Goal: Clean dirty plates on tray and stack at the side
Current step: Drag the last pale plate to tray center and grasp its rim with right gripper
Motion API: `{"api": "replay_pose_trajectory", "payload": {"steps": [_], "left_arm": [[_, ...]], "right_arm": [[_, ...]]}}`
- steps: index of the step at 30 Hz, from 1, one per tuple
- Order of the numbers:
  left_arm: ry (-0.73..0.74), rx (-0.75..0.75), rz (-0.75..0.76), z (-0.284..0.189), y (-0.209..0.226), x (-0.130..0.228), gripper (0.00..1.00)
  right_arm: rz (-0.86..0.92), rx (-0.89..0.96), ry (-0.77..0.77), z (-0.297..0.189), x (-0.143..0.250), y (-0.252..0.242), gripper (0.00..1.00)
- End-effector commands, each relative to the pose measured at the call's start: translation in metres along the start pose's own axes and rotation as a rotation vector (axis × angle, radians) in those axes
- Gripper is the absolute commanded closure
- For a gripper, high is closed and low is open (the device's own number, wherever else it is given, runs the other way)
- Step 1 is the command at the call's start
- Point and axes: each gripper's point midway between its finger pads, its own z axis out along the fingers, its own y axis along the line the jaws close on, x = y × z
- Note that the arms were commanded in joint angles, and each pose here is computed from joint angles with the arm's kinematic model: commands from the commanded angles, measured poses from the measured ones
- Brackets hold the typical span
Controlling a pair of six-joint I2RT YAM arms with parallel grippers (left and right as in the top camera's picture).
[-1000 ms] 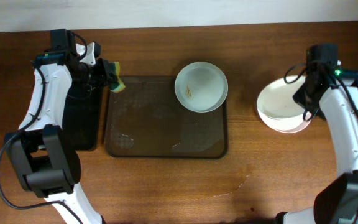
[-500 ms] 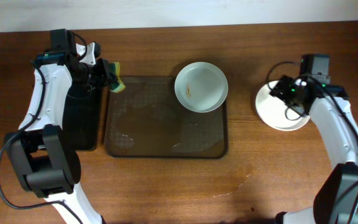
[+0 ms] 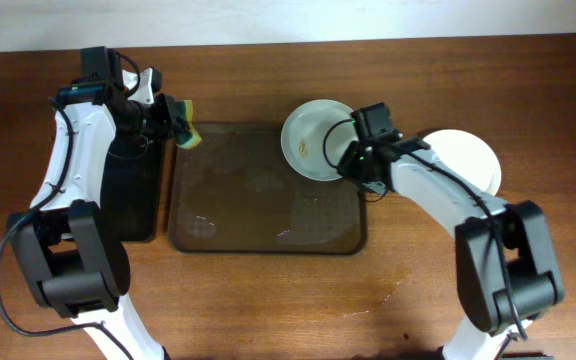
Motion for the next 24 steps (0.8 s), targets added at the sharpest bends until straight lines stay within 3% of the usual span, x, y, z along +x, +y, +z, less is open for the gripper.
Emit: {"api": "replay_pose_trajectory", "payload": {"steps": [1,8,14,18,22,24], "left_arm": [[-0.005,0.003,0.018,0.001,0.000,-0.004,0.99],[-0.006,0.004,0.019,0.001,0.000,-0.004,0.99],[-0.009,0.004,0.021,0.001,0.000,-0.005,0.99],[-0.009,0.004,0.021,0.001,0.000,-0.005,0.99],[-0.009,0.004,0.020,0.001,0.000,-0.005,0.99],[-0.009,0.004,0.020,0.001,0.000,-0.005,0.99]], "right_arm": [[0.046,0.009,-0.008,0.011,0.003,0.005,0.68],[0.034,0.025,0.067,0.016,0.024,0.004,0.77],[-0.111,-0.029,0.281,0.008,0.092,0.026,0.83],[-0.281,-0.090,0.350,-0.009,0.106,0.045,0.72],[-0.500,-0.123,0.311,-0.042,0.073,0.065,0.47],[-0.626,-0.152,0.247,-0.053,0.051,0.077,0.43]]}}
